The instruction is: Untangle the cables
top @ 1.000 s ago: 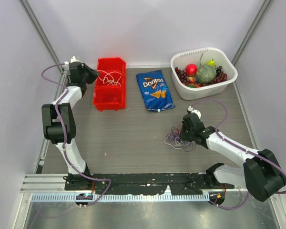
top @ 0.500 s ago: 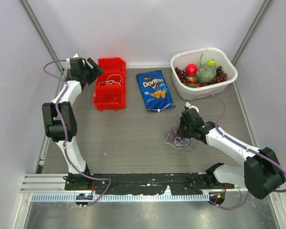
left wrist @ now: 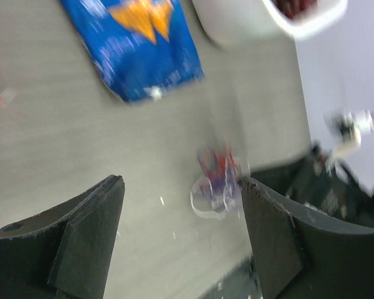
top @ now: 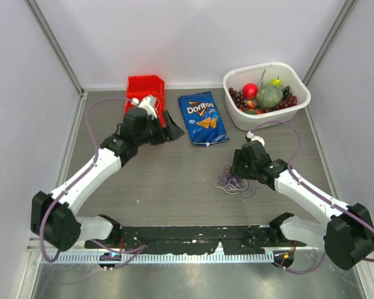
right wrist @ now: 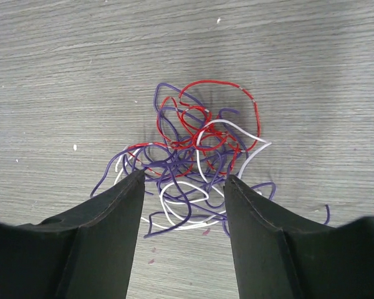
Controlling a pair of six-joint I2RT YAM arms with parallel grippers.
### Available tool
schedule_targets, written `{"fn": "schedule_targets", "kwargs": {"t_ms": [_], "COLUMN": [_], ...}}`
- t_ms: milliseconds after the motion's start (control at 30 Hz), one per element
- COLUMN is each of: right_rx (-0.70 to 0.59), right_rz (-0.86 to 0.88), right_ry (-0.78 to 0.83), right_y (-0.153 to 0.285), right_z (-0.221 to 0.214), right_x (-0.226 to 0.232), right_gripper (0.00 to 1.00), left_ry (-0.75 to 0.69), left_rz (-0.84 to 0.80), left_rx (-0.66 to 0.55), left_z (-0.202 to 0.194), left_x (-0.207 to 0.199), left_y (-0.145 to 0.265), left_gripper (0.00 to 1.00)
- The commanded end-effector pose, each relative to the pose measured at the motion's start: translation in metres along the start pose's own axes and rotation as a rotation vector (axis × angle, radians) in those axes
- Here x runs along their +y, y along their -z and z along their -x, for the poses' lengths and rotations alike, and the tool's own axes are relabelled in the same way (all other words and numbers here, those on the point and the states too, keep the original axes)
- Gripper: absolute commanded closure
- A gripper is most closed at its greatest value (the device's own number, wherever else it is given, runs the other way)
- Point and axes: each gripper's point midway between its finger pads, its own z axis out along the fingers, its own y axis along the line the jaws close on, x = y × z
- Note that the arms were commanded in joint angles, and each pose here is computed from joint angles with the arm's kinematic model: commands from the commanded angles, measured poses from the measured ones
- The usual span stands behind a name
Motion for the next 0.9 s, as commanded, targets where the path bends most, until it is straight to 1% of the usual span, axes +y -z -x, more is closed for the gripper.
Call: {"fn": "schedule_targets", "kwargs": {"t_ms": [0,33,67,133,167,200,233,267,333,433,467,567,600,667,733,800,867], "right_rx": [0.002,0.016,0.025,0.086,0.080,0.121,0.111,0.140,0.128,0.133,0.117,0.151,0.180,0.163,0.161,0.139,0.138], "right_rz": [0.069,0.103,0.110,0.218,0.258,0.291,0.328,0.363,0.391,0.420,0.471,0.539,0.567,0.591,0.574,0.563,0.513], "right_ry": [-0.001,0.008,0.013,0.026,0.025,0.021,0.027,0.037,0.063,0.107,0.134,0.194,0.233,0.269,0.284,0.293,0.289], "right_y": [-0.005,-0.009,-0.014,-0.018,-0.020,-0.022,-0.023,-0.024,-0.028,-0.036,-0.035,-0.044,-0.044,-0.044,-0.043,-0.039,-0.040], "right_z": [-0.004,-0.011,-0.014,-0.031,-0.032,-0.040,-0.039,-0.047,-0.048,-0.046,-0.044,-0.044,-0.050,-0.030,-0.018,0.002,0.018], "right_x": [0.009,0.012,0.013,0.029,0.036,0.042,0.050,0.059,0.072,0.092,0.108,0.140,0.148,0.171,0.176,0.180,0.175], "right_gripper": [0.41,0.41,0.44,0.49,0.51,0.54,0.56,0.58,0.59,0.59,0.59,0.57,0.56,0.53,0.48,0.44,0.40], "left_ry": [-0.066,-0.079,-0.087,-0.087,-0.086,-0.087,-0.093,-0.100,-0.105,-0.120,-0.126,-0.150,-0.153,-0.137,-0.100,-0.095,-0.126], "left_rz": [-0.061,-0.098,-0.142,-0.182,-0.199,-0.204,-0.226,-0.228,-0.212,-0.118,-0.071,-0.035,-0.014,0.028,0.036,0.027,0.074], "left_rx": [0.104,0.130,0.160,0.207,0.235,0.260,0.274,0.281,0.259,0.130,0.071,-0.020,-0.028,-0.030,-0.019,0.048,0.085], "left_z": [-0.073,-0.092,-0.112,-0.140,-0.153,-0.163,-0.172,-0.179,-0.181,-0.153,-0.139,-0.106,-0.097,-0.077,-0.056,-0.051,-0.045], "left_x": [-0.017,-0.025,-0.038,-0.048,-0.053,-0.054,-0.059,-0.059,-0.054,-0.040,-0.034,-0.029,-0.025,-0.014,-0.004,-0.001,0.005], "left_y": [0.022,0.025,0.030,0.031,0.030,0.029,0.027,0.025,0.022,0.025,0.027,0.031,0.031,0.029,0.024,0.020,0.019], "left_gripper": [0.20,0.20,0.20,0.21,0.21,0.22,0.23,0.23,0.23,0.22,0.19,0.12,0.10,0.09,0.08,0.09,0.11]}}
